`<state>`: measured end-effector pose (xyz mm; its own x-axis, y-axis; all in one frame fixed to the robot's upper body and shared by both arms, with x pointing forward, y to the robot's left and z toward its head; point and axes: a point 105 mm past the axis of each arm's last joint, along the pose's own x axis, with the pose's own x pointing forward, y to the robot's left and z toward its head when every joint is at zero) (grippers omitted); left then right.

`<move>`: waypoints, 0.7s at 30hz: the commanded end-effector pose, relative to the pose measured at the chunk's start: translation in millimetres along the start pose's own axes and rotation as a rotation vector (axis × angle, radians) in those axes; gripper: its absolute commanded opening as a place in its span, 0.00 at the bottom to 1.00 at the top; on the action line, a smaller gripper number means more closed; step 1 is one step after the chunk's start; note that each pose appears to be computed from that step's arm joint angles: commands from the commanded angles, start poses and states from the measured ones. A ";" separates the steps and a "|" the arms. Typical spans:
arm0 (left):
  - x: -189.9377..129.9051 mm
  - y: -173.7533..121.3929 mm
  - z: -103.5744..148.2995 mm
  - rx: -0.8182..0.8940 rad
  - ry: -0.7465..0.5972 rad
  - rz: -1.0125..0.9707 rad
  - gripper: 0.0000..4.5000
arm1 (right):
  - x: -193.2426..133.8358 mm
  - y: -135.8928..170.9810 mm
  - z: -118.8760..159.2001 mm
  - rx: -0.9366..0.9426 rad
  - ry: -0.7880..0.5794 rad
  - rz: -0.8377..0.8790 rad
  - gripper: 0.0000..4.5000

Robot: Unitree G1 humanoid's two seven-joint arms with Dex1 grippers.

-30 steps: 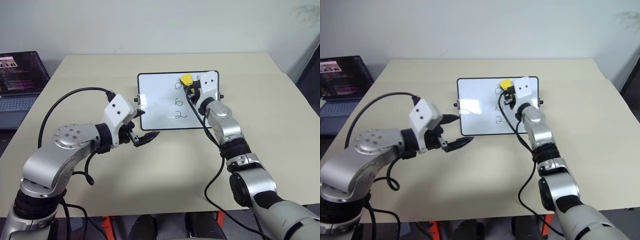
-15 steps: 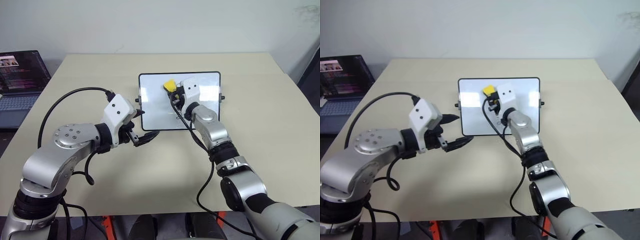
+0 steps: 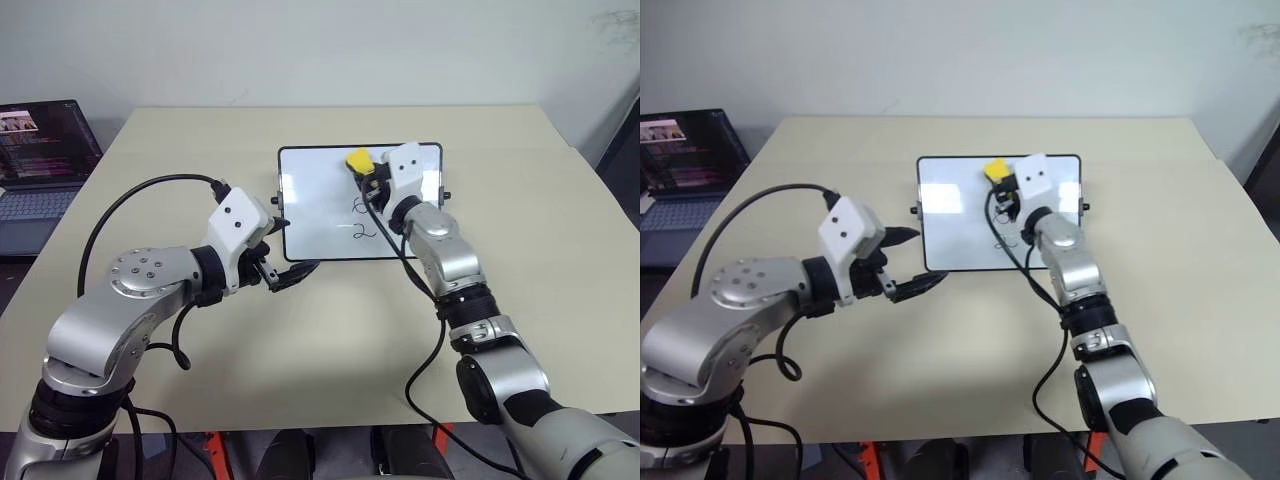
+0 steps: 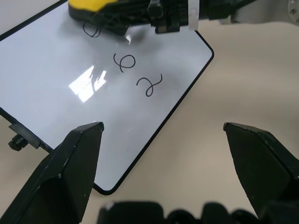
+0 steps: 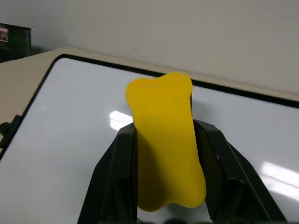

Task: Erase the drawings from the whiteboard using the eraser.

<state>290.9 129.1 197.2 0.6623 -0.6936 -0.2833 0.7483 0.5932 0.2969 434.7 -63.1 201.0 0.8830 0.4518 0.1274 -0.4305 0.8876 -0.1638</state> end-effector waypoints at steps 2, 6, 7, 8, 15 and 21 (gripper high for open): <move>0.5 0.2 9.9 0.036 -0.039 -0.002 1.00 | -4.3 -10.0 6.9 -0.012 -0.024 -0.015 0.31; 1.5 0.3 11.2 0.041 -0.043 -0.005 1.00 | -4.0 -14.3 -1.1 -0.025 0.004 -0.025 0.31; 1.3 0.3 11.4 0.042 -0.043 -0.005 1.00 | -3.5 -13.9 -3.6 -0.029 0.013 -0.024 0.31; 1.2 0.3 11.8 0.042 -0.044 -0.005 1.00 | -3.0 -13.9 -6.6 -0.030 0.023 -0.025 0.31; -1.7 1.0 12.1 0.047 -0.041 0.003 1.00 | 0.0 -7.7 -20.8 -0.052 0.075 -0.001 0.31; -3.4 2.1 12.6 0.049 -0.039 0.019 1.00 | 5.2 2.8 -19.8 -0.045 0.071 0.021 0.31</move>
<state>291.7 125.4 197.0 0.6544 -0.7034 -0.2774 0.7546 0.5838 0.2997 441.9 -68.4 183.1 0.8930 0.4448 0.0681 -0.4236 0.8820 -0.2064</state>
